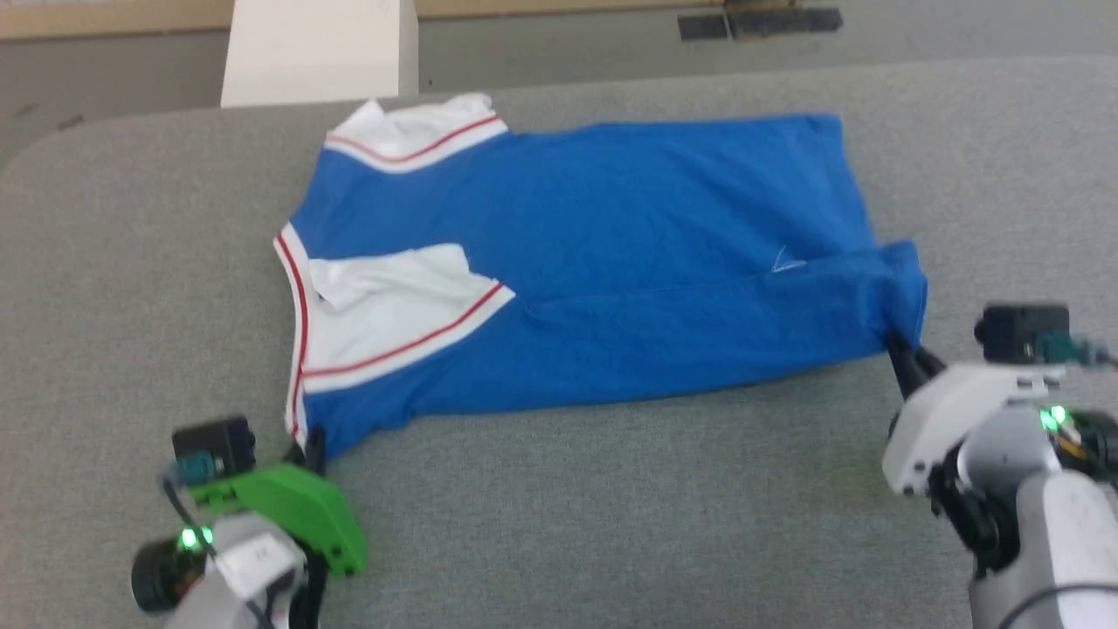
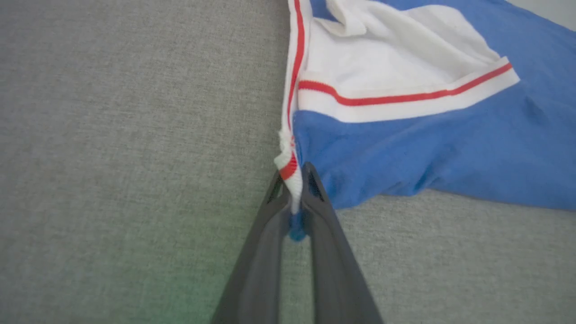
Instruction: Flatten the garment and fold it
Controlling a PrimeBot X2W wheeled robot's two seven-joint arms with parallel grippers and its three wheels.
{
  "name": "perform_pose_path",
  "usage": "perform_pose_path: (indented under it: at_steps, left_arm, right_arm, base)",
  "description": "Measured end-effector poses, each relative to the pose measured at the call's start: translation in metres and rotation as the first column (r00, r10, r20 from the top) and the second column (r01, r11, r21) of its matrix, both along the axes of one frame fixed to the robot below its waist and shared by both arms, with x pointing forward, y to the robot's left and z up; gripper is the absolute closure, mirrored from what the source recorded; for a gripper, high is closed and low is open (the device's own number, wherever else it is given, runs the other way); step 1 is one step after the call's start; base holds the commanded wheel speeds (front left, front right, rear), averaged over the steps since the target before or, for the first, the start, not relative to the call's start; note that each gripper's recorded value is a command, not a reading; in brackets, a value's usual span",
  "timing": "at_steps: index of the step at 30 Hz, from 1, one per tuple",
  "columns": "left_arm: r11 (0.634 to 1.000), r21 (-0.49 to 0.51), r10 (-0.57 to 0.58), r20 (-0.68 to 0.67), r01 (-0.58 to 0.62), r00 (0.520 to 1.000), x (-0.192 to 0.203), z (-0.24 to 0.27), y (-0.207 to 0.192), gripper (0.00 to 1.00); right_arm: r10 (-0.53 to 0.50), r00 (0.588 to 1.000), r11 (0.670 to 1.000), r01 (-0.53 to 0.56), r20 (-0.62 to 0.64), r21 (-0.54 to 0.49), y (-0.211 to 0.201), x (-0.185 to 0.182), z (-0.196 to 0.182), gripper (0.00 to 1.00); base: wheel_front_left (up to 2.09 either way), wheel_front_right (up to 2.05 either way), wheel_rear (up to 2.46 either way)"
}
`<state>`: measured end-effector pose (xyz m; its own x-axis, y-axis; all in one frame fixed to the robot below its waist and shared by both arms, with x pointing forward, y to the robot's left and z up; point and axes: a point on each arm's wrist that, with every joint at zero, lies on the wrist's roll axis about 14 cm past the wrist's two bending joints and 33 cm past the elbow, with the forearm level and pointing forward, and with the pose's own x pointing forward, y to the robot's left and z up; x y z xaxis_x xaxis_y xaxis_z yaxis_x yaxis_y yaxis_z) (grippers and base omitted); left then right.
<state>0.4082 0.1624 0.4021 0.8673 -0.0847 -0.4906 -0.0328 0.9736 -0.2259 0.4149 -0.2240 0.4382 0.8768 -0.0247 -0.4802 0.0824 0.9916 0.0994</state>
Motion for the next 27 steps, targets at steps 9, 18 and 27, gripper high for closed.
perform_pose_path:
  at_steps: [9, 18, 27]
  left_arm:
    - [1.0, -0.002, 0.015, -0.022, -0.015, 1.0, -0.057, 0.001, 0.001, 1.0]
    - [0.999, 0.006, 0.038, -0.178, -0.037, 0.983, -0.097, -0.01, 0.013, 1.0]
    - [1.0, -0.019, 0.008, -0.32, -0.015, 0.947, -0.113, -0.034, 0.007, 1.0]
  right_arm:
    - [-0.059, 0.998, 0.998, 0.06, -0.023, 0.034, -0.013, -0.065, -0.006, 1.0]
    - [-0.094, 0.96, 0.992, 0.113, -0.264, 0.054, -0.024, -0.121, -0.045, 1.0]
    - [-0.09, 0.918, 0.988, 0.131, -0.386, 0.08, -0.021, -0.131, -0.078, 1.0]
  base:
    - [0.0, 0.0, 0.0]
    - [0.0, 0.0, 0.0]
    - [0.0, 0.0, 0.0]
